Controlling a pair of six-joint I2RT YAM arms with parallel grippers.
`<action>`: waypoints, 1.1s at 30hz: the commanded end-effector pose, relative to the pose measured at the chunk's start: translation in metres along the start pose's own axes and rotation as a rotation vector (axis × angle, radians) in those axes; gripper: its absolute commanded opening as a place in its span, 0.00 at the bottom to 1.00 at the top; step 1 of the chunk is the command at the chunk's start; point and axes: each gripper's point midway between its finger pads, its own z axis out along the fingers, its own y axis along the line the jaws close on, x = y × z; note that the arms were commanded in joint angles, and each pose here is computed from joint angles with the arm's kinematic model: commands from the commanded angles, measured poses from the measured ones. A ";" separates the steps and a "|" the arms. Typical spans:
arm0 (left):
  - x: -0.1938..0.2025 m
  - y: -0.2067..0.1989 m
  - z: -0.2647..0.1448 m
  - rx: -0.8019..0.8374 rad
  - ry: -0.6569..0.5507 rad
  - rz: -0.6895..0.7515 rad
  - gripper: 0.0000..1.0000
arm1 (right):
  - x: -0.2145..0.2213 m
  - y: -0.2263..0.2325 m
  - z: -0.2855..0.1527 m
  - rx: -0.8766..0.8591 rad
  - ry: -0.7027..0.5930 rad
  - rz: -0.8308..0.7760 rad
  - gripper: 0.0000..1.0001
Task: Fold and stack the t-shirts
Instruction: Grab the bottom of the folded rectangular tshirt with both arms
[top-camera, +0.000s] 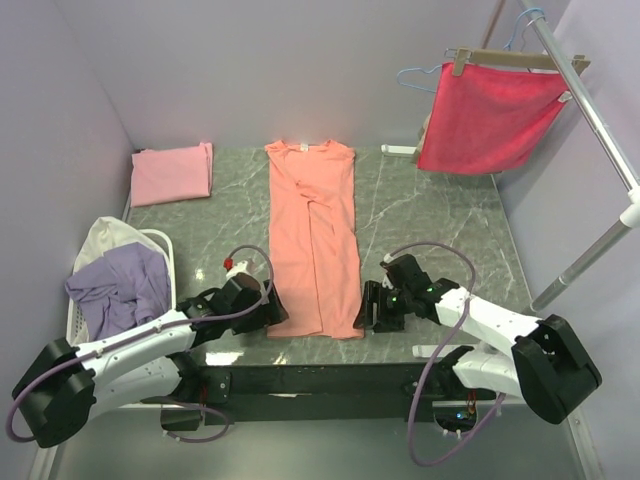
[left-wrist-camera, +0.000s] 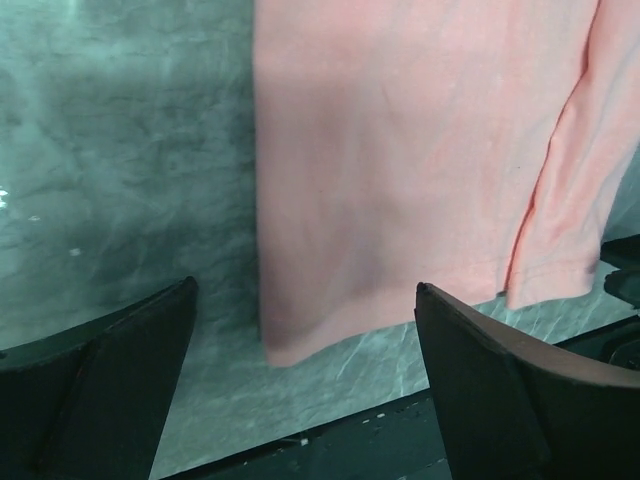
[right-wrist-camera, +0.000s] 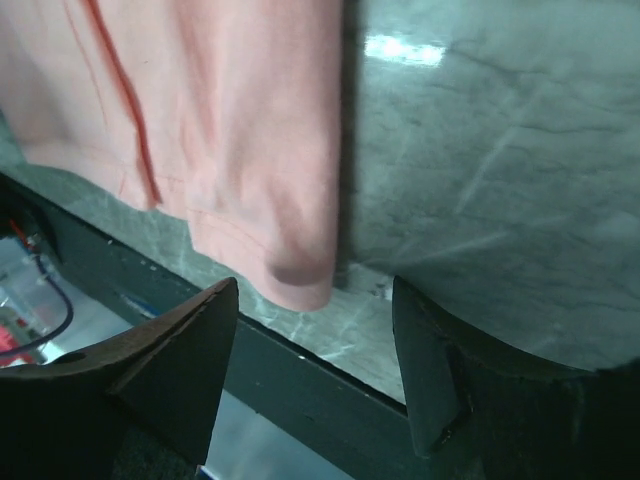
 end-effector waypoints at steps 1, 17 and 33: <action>0.031 0.024 0.011 -0.087 0.098 -0.003 0.96 | -0.001 0.013 0.008 -0.045 0.008 -0.009 0.70; 0.066 0.052 -0.003 -0.238 0.172 0.013 0.85 | 0.011 0.005 0.017 -0.012 0.042 0.024 0.64; 0.081 0.065 0.007 -0.309 0.208 0.022 0.56 | 0.019 -0.012 0.020 0.034 0.026 0.061 0.56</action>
